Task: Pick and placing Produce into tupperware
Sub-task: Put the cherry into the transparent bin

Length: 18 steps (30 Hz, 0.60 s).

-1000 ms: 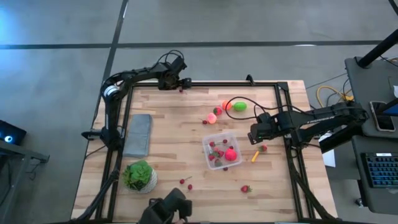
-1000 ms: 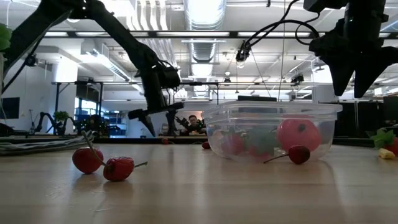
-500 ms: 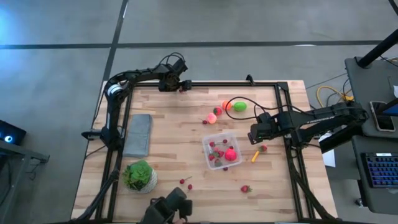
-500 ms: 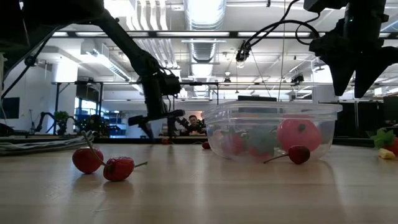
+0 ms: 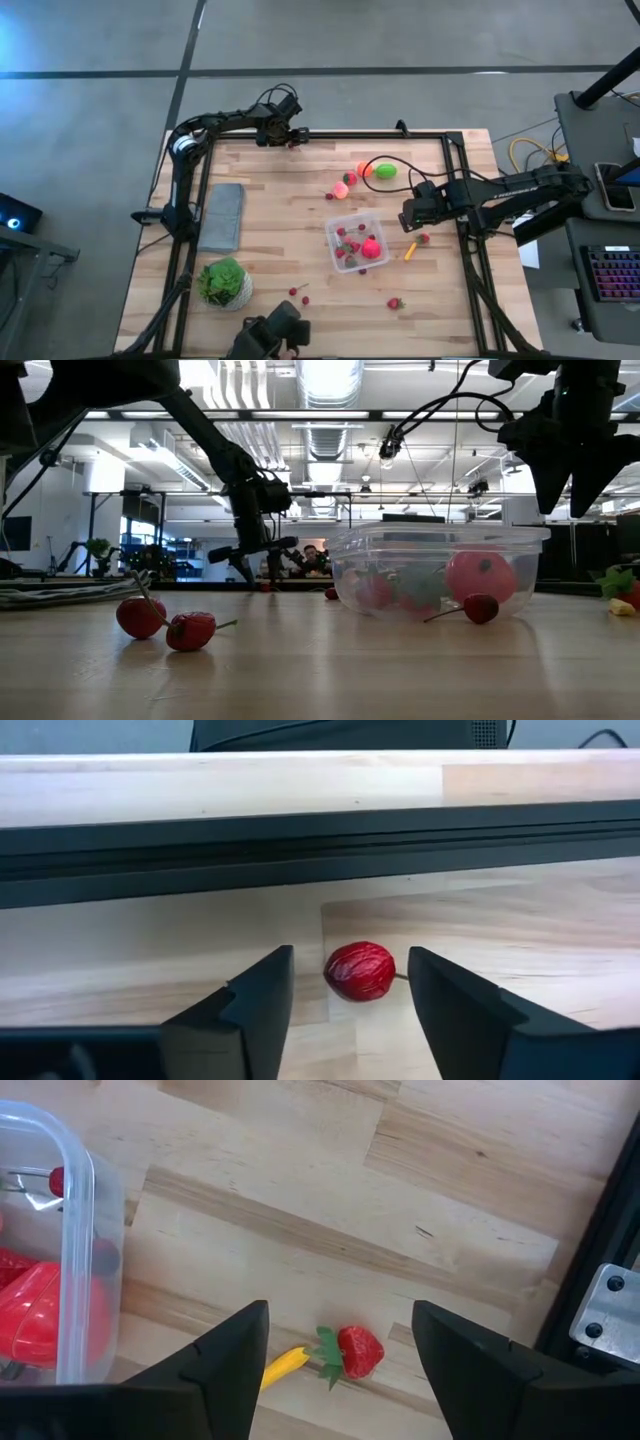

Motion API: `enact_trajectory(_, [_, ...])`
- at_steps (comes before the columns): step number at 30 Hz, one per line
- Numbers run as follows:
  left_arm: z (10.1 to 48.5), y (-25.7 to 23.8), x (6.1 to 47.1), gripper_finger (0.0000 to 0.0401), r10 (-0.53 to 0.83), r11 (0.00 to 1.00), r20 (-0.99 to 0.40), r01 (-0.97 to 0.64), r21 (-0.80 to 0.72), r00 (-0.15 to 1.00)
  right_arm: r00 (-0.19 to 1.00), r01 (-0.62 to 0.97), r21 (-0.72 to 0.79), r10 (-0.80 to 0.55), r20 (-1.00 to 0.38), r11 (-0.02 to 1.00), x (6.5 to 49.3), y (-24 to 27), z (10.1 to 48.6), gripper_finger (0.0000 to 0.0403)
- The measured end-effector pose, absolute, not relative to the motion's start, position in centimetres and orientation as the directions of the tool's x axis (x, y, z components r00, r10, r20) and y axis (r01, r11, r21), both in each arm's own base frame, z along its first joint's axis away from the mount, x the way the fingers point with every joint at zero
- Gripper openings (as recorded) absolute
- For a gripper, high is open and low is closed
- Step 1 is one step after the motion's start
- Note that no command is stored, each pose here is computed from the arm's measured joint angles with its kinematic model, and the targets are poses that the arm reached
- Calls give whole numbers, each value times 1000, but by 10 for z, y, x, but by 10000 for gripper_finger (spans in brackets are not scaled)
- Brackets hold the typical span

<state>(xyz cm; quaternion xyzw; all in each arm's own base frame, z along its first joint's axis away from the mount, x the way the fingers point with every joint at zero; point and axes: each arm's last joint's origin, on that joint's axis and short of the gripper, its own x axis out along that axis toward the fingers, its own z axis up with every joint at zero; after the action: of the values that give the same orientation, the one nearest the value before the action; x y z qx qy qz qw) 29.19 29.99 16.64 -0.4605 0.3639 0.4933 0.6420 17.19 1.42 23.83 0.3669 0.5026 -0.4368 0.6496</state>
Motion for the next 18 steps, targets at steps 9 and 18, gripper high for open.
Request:
enact_trajectory(9, [164, 299, 291, 177, 291, 108, -927, -971, -215, 238, 113, 936, 38, -198, -974, 349, 172, 14, 238, 242])
enact_trajectory(18, [163, 298, 290, 152, 277, 109, -932, -972, -209, 232, 112, 936, 36, -198, -974, 351, 172, 14, 238, 238])
